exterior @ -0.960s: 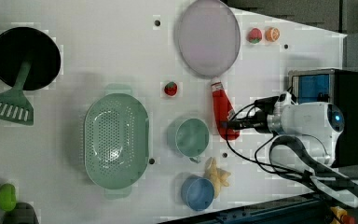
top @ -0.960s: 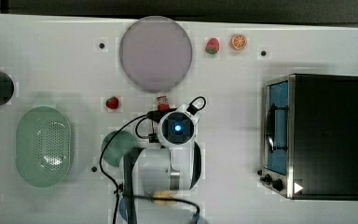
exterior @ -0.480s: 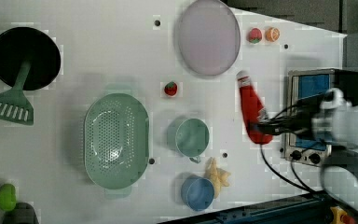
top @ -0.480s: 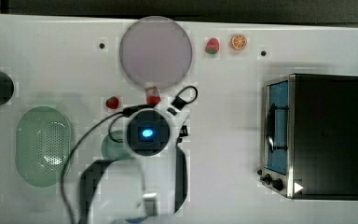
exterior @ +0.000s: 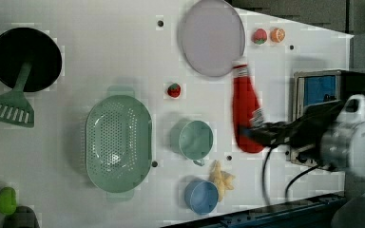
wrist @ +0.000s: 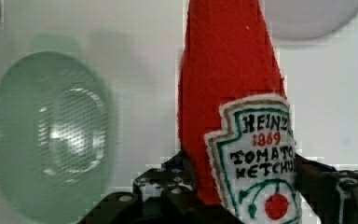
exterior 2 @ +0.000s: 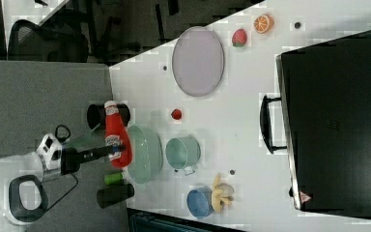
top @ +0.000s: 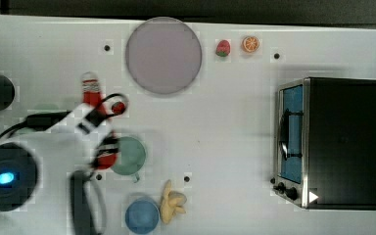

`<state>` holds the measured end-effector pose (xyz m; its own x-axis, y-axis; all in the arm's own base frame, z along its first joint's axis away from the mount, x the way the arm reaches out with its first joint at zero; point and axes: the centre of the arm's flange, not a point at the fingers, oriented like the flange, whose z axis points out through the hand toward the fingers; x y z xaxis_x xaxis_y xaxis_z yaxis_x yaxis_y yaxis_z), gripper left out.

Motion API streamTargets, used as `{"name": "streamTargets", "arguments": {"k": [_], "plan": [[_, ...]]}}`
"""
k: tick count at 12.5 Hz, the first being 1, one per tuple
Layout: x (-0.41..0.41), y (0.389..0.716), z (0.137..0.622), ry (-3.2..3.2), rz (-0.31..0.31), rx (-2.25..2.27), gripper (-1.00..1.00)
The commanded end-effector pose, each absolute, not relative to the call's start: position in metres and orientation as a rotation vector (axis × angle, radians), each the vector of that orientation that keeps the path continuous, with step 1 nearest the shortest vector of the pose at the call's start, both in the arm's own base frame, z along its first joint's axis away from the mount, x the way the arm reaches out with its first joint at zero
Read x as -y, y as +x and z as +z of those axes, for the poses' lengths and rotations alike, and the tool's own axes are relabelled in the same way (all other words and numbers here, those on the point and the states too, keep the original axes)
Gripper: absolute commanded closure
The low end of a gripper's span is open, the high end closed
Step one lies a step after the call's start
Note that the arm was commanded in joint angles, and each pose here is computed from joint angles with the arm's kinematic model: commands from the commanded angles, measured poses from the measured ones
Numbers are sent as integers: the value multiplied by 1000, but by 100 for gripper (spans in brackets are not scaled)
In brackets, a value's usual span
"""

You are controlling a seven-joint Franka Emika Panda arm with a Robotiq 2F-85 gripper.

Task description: Pick Ketchup from the table and place it in strainer.

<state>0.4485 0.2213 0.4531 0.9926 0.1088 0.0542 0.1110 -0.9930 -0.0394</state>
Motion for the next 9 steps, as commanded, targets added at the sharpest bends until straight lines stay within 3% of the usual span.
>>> {"name": "streamTargets", "arguments": {"k": [1, 4, 9], "plan": [[-299, 418, 414, -3081, 75, -10, -29], [-353, 402, 388, -3005, 46, -103, -29], [-389, 397, 331, -2941, 82, -176, -29]]}}
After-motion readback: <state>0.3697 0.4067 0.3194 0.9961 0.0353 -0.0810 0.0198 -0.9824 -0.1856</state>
